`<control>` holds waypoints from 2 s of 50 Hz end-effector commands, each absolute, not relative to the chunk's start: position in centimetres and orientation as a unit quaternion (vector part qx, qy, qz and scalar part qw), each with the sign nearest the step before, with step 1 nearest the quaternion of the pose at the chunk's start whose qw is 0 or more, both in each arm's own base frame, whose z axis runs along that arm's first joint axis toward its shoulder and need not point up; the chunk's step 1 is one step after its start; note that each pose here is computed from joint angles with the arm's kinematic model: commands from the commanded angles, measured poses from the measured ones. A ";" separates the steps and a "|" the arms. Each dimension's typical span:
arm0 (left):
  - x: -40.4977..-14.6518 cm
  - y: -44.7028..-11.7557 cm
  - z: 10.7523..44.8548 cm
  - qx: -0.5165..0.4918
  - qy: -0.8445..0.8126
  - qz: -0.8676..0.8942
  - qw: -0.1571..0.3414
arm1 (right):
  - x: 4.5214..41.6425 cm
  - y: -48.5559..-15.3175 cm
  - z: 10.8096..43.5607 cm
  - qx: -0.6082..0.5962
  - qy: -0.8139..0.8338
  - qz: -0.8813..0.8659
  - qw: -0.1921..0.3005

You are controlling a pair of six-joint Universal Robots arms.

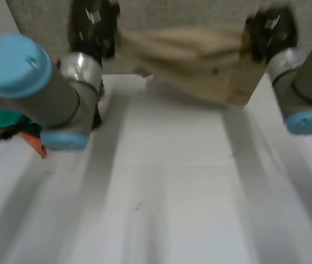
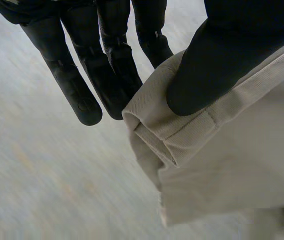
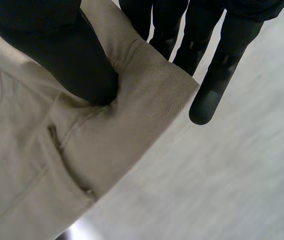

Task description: Fold the laundry.

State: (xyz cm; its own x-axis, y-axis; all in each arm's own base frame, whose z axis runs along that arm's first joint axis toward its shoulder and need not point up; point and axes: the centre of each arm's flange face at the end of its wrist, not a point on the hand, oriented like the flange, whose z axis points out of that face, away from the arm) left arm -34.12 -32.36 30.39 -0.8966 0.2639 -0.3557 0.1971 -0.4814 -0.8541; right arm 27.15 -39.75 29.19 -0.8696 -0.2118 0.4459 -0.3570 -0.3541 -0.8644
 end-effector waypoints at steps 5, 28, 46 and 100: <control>-32.4 -27.7 16.5 -0.349 -0.695 0.629 0.009 | 26.1 -36.4 16.9 0.378 -0.739 0.554 0.059; -27.4 -10.8 21.4 -0.577 -0.693 0.432 0.009 | 20.1 -19.2 18.4 0.588 -0.737 0.318 0.100; -39.2 -30.3 20.0 -0.426 -0.576 0.697 -0.022 | 23.2 -32.2 18.5 0.385 -0.714 0.569 0.139; -35.9 -25.8 19.3 -0.349 -0.646 0.674 0.075 | 16.8 -31.7 12.6 0.254 -0.811 0.525 0.052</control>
